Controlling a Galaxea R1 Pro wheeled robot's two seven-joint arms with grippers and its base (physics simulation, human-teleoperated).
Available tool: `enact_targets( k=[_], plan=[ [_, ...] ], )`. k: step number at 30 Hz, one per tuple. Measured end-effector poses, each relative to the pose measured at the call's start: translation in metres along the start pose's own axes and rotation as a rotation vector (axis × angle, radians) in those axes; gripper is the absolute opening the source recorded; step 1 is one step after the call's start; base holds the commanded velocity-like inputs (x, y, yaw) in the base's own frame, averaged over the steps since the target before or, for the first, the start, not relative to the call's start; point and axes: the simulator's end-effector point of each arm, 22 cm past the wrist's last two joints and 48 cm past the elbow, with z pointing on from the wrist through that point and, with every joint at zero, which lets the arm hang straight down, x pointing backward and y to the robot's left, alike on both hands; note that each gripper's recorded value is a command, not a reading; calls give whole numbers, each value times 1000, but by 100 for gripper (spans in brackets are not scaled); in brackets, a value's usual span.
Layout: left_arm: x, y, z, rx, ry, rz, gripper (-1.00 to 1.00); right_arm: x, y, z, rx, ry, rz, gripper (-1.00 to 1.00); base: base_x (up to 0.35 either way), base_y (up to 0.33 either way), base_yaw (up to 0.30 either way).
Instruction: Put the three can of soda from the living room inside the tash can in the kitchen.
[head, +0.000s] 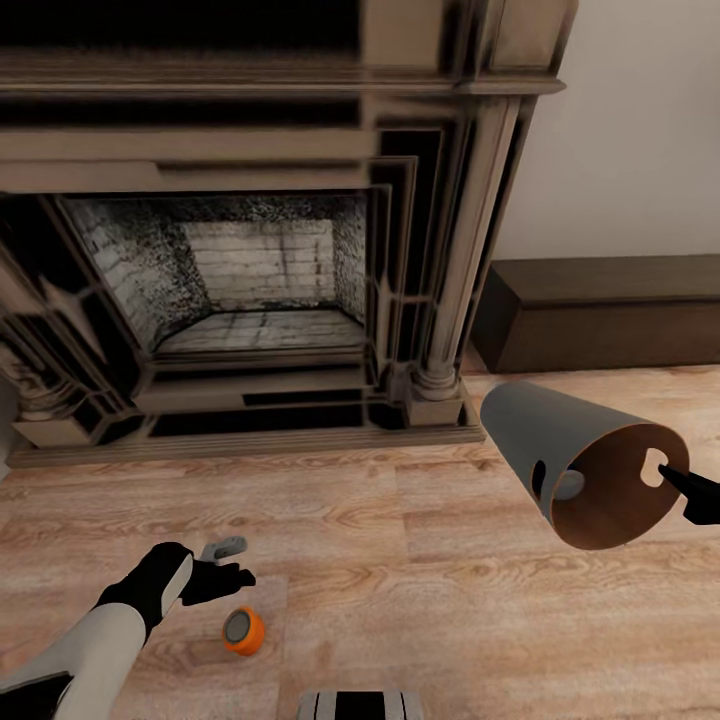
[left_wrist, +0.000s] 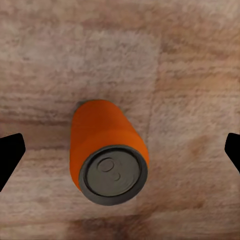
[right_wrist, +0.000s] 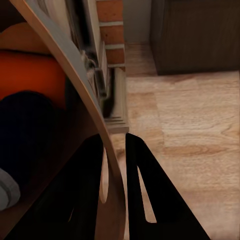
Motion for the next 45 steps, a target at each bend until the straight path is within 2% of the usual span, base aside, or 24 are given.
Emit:
enact_targets(
  k=[21, 30, 45],
  plan=[
    [28, 11, 33, -13, 76, -14, 100, 38, -2, 21, 1, 77, 2, -100, 0, 0, 0],
    [28, 11, 33, -13, 75, -14, 100, 38, -2, 21, -1, 75, 0, -100, 0, 0, 0],
    [52, 9, 59, -11, 134, -21, 100, 67, -3, 34, -1, 132, 3, -100, 0, 0, 0]
  ],
)
